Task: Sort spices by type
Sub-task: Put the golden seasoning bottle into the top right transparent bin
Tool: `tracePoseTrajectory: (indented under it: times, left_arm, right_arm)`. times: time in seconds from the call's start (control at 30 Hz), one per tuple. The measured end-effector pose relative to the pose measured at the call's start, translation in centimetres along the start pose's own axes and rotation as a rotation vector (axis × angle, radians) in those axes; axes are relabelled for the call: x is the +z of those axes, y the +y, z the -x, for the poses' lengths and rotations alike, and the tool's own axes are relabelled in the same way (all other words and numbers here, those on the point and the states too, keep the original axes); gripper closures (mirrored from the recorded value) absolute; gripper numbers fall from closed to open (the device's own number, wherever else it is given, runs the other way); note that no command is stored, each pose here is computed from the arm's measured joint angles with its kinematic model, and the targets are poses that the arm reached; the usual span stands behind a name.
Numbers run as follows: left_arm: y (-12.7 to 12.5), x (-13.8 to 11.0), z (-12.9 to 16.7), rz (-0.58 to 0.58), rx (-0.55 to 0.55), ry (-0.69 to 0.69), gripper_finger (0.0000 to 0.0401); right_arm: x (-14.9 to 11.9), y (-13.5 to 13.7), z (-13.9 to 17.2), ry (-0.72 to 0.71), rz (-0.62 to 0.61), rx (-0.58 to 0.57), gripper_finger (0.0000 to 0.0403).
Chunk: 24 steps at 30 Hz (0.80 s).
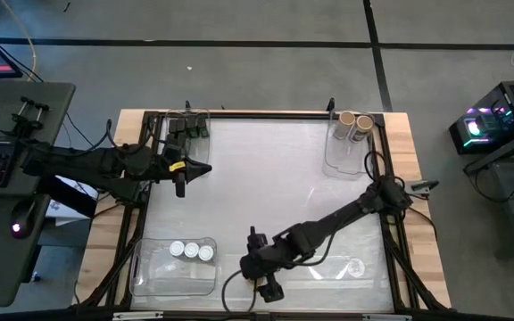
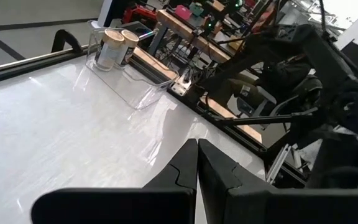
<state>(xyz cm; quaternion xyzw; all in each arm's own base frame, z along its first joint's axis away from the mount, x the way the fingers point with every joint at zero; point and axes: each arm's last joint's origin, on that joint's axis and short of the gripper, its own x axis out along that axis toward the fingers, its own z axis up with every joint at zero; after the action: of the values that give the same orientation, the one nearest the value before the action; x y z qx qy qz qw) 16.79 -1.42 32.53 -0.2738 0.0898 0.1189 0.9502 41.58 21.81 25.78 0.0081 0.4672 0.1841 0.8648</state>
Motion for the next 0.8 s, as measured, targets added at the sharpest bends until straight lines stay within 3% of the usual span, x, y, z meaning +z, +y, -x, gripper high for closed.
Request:
tracePoseTrajectory:
  times: [0.17,0.4,0.8]
  left_arm:
    - [0.1,-0.1,0.0,-0.006,0.009,0.015,0.0401]
    - [0.1,-0.2,0.0,-0.006,0.010,0.017,0.0401]
    - [0.2,-0.3,0.0,-0.013,0.022,0.034,0.0401]
  right_arm:
    - [-0.2,0.5,0.1,-0.005,0.048,-0.096,0.0027]
    - [-0.2,0.3,-0.3,-0.002,0.047,-0.085,0.0027]
    - [-1.5,0.3,-3.5,0.079,0.041,-0.075,0.0027]
